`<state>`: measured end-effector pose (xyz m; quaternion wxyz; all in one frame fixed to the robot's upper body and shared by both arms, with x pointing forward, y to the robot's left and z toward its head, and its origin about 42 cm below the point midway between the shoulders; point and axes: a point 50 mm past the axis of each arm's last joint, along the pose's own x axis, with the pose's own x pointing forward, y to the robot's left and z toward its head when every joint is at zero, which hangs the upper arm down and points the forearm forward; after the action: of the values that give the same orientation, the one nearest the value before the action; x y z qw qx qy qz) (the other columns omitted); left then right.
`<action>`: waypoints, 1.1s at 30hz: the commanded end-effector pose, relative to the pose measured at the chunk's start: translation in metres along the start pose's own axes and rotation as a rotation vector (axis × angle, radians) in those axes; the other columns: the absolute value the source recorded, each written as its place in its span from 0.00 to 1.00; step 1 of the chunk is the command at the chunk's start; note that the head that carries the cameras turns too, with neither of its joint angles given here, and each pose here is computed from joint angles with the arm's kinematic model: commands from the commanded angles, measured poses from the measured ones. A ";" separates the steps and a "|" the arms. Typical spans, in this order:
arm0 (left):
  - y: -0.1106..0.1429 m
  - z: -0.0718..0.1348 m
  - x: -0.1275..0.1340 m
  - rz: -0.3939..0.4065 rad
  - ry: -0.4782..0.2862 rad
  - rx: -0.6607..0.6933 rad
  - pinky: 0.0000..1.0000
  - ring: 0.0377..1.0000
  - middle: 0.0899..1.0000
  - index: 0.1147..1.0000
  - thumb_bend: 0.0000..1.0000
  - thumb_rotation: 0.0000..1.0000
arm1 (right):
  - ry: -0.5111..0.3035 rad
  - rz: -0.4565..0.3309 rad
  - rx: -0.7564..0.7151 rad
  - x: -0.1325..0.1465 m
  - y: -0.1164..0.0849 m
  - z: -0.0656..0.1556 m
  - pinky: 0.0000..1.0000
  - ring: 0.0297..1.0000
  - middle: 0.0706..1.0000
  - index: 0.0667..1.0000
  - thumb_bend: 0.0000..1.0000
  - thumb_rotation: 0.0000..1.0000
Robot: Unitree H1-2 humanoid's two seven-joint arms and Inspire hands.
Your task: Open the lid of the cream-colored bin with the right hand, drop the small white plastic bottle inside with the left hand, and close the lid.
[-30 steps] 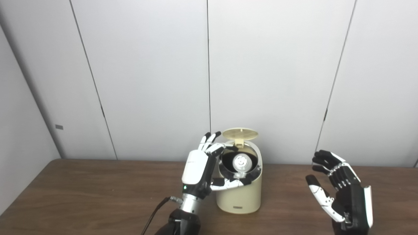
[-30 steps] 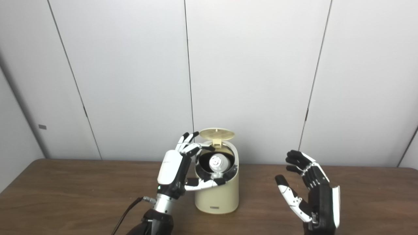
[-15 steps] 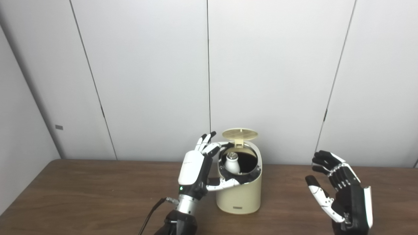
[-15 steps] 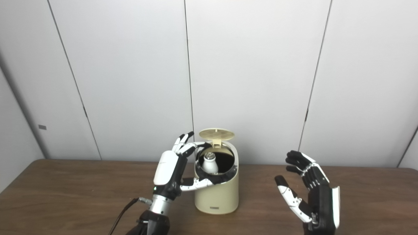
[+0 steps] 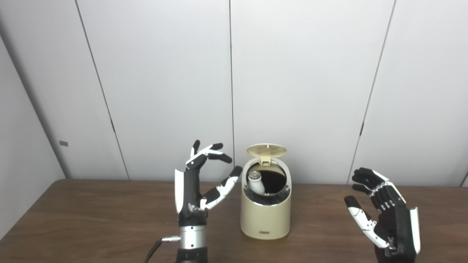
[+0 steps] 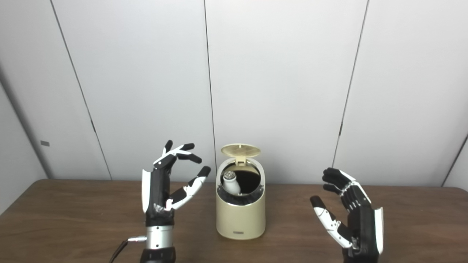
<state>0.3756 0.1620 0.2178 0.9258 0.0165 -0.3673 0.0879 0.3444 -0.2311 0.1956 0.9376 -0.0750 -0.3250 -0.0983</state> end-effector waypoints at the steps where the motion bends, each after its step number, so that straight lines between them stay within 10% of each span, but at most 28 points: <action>1: 0.009 0.016 0.010 -0.022 -0.086 0.003 0.90 0.73 0.52 0.42 0.51 0.03 | -0.157 0.082 -0.111 0.033 0.002 0.023 0.63 0.71 0.72 0.71 0.33 0.46; 6: 0.031 0.012 0.000 -0.128 -0.049 -0.018 0.63 0.68 0.65 0.43 0.49 0.09 | -0.204 0.257 -0.302 0.058 0.003 0.044 0.76 0.84 0.84 0.82 0.57 0.74; 9: 0.043 0.006 -0.009 -0.190 -0.005 -0.032 0.62 0.70 0.71 0.67 0.50 0.68 | -0.188 0.336 -0.366 0.073 0.010 0.066 0.79 0.86 0.90 0.85 0.72 0.84; 11: 0.049 0.004 -0.015 -0.202 0.020 -0.052 0.64 0.72 0.73 0.71 0.52 0.77 | -0.195 0.393 -0.443 0.087 0.017 0.084 0.73 0.86 0.92 0.86 0.77 0.88; 21: 0.059 -0.006 -0.027 -0.192 0.069 -0.007 0.67 0.74 0.75 0.74 0.47 0.81 | -0.251 0.559 -0.707 0.136 0.058 0.126 0.92 1.00 1.00 0.85 0.90 0.96; 33: 0.058 -0.011 -0.027 -0.199 0.082 0.020 0.67 0.75 0.75 0.71 0.45 0.85 | -0.195 0.668 -0.809 0.171 0.100 0.123 0.94 1.00 1.00 0.82 0.96 0.97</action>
<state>0.3473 0.2190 0.1720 0.9553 0.0577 -0.2901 0.0013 0.4252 -0.1406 0.3615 0.7894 -0.5407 -0.2685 0.1110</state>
